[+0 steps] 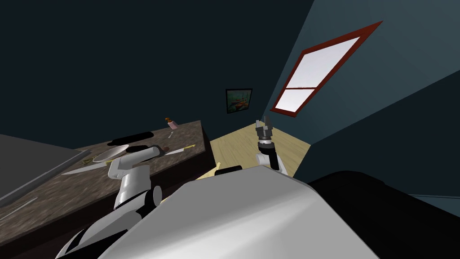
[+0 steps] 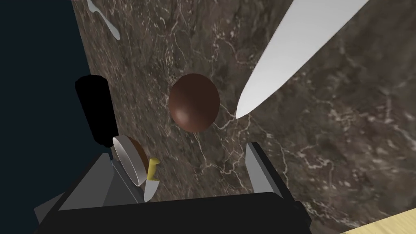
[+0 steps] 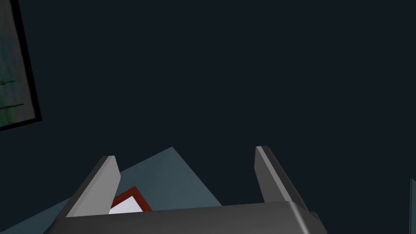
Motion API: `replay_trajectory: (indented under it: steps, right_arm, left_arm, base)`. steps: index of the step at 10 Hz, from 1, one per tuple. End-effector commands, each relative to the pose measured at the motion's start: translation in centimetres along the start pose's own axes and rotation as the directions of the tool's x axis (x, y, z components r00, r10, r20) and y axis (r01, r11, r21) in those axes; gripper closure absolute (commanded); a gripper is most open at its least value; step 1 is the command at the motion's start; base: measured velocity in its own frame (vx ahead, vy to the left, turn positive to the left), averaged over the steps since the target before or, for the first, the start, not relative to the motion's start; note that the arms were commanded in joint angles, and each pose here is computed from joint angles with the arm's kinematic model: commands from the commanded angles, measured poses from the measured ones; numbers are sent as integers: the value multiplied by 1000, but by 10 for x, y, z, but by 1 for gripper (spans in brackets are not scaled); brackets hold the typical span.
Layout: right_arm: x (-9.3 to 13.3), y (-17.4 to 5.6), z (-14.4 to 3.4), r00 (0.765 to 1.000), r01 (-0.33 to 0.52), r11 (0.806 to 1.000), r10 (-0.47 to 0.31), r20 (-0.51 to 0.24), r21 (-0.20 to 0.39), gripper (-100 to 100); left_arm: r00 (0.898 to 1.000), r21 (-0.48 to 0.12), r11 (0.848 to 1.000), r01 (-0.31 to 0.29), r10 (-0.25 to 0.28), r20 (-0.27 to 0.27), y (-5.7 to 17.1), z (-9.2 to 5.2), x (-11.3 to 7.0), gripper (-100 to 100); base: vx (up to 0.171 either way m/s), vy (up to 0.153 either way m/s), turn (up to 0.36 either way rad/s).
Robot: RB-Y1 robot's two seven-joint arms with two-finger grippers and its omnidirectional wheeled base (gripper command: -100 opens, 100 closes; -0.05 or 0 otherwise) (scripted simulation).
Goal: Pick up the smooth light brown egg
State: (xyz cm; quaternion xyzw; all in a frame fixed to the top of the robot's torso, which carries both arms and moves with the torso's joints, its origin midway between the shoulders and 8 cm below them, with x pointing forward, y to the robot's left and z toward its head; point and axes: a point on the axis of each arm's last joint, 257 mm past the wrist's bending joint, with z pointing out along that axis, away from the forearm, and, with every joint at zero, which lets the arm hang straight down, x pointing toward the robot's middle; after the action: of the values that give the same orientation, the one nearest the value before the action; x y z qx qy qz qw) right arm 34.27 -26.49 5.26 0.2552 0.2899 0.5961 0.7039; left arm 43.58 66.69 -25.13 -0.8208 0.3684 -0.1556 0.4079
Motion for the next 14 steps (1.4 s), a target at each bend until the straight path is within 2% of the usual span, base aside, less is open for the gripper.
replay_trajectory:
  steps: [1,2,3,5,6,7,8,9,12,13,14]
  right_arm:
    - [0,0,0,1000,0,1000,0,0,0,0]
    - [0,0,0,1000,0,1000,0,0,0,0]
    - [0,0,0,1000,0,1000,0,0,0,0]
    - [0,0,0,1000,0,1000,0,0,0,0]
    - [0,0,0,1000,0,1000,0,0,0,0]
    - [0,0,0,1000,0,1000,0,0,0,0]
    - [0,0,0,1000,0,1000,0,0,0,0]
    - [0,0,0,1000,0,1000,0,0,0,0]
    - [0,0,0,1000,0,1000,0,0,0,0]
    - [0,0,0,1000,0,1000,0,0,0,0]
    - [0,0,0,1000,0,1000,0,0,0,0]
  left_arm:
    - [999,-40,998,-42,43,22,11,4,-8,-100]
    - [997,-62,996,-62,64,32,18,7,-11,-100]
    - [994,-106,990,-95,100,44,36,11,-17,-100]
    - [991,-162,980,-118,127,44,62,15,-18,-100]
    - [992,-143,984,-110,117,45,55,18,-16,-100]
    - [992,-145,983,-112,120,44,56,19,-15,0]
    - [992,-146,984,-106,115,56,55,23,-29,-100]
    - [992,-146,984,-106,115,56,55,23,-29,-100]
    - [992,-141,986,-85,97,85,50,31,-67,-100]
    - [992,-149,985,-83,97,87,53,32,-68,-100]
    - [991,-142,987,-76,90,95,50,33,-79,-100]
  base:
    - [77,109,-40]
    - [63,103,-31]
    - [93,118,-76]
    - [140,123,-69]
    - [65,60,-27]
    - [12,12,2]
    - [5,-10,-80]
    - [-1,-18,-43]
    - [-7,-38,-114]
    - [-1,-32,-29]
    - [0,-23,-52]
